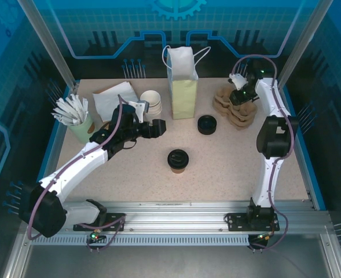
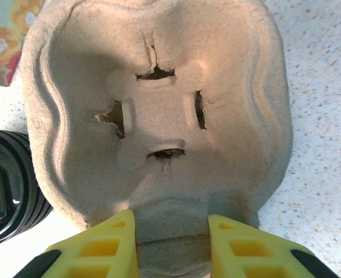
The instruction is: Pack the takeout coffee
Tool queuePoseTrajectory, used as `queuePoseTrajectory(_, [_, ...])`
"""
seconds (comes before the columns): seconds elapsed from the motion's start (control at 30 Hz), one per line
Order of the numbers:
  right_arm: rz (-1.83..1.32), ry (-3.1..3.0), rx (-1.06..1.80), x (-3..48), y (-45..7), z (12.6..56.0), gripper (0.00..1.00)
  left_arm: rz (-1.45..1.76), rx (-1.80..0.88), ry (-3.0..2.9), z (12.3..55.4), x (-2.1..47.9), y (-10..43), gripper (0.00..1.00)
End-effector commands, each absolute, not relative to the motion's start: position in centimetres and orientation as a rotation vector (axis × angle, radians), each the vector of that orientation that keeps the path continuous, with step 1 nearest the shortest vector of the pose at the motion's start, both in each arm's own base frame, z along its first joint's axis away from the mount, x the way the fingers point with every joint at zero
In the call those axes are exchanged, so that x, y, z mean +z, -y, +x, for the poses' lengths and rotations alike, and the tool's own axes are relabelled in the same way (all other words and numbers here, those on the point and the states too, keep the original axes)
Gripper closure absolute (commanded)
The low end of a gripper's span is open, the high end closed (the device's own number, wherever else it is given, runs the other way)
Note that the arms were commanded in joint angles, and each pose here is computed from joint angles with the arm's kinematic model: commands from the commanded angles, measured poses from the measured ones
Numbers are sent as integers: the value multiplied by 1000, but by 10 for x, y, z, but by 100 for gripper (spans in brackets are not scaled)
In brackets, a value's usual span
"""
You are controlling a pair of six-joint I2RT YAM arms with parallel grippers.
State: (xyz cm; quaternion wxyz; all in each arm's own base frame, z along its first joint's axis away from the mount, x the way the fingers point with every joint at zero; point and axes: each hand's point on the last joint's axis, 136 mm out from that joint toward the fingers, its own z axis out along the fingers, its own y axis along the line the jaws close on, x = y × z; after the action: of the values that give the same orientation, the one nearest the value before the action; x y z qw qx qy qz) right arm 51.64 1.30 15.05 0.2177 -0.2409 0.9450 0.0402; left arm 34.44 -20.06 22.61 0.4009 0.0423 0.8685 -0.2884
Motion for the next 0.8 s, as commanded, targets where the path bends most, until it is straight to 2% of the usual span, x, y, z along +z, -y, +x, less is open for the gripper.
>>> queuePoseTrajectory(0.0, [-593,-2555,94,191,-8,511,71,108,-757,-2197,344,223,202,10])
queuePoseTrajectory(0.2, [-537,-2500,85,214,-10,506,71,105,-752,-2190,343,224,201,10])
queuePoseTrajectory(0.77, [-670,-2655,138,145,-10,512,64,100,-761,-2203,342,220,201,10])
